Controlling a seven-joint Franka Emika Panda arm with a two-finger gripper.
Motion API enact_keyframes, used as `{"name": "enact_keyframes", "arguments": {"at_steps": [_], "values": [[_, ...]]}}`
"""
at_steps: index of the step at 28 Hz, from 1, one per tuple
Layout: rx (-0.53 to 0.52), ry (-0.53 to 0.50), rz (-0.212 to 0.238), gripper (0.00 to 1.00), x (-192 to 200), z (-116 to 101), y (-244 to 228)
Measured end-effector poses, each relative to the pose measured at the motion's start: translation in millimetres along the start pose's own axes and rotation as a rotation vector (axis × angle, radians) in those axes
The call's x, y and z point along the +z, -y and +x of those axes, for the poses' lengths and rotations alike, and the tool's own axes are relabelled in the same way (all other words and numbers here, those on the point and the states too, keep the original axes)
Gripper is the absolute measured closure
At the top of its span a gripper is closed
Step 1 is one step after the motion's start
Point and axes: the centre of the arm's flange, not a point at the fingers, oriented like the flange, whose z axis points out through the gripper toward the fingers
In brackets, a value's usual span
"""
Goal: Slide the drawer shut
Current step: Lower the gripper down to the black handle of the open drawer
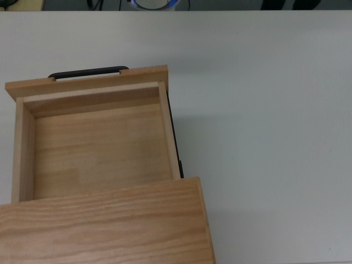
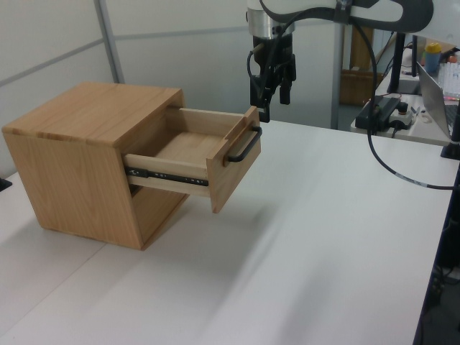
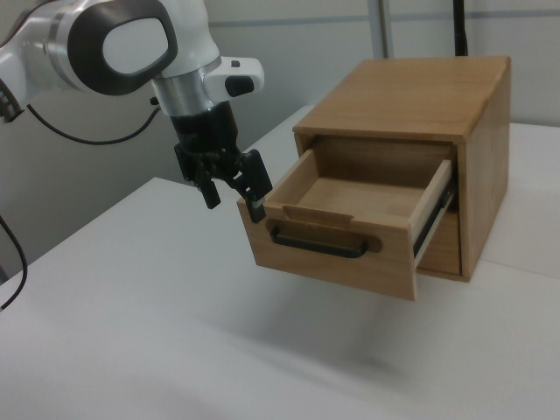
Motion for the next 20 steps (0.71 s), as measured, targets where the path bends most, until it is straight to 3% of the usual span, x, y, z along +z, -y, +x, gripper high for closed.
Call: {"name": "enact_keyframes", "arguments": {"at_steps": [5,7,11,13,14,20], "values": [[-0.009,0.0,0.001,0.06,0,0,4],[-0.017,-0.001,0.001,0.17,0,0,8],[-0.029,-0.001,0.002,0.3,-1,1,15],[-0.037,-0.001,0.003,0.42,-1,1,19],[-0.039,-0.002,0.003,0.42,-1,1,20],[-0.042,-0.001,0.003,0.66,-1,1,22]]}}
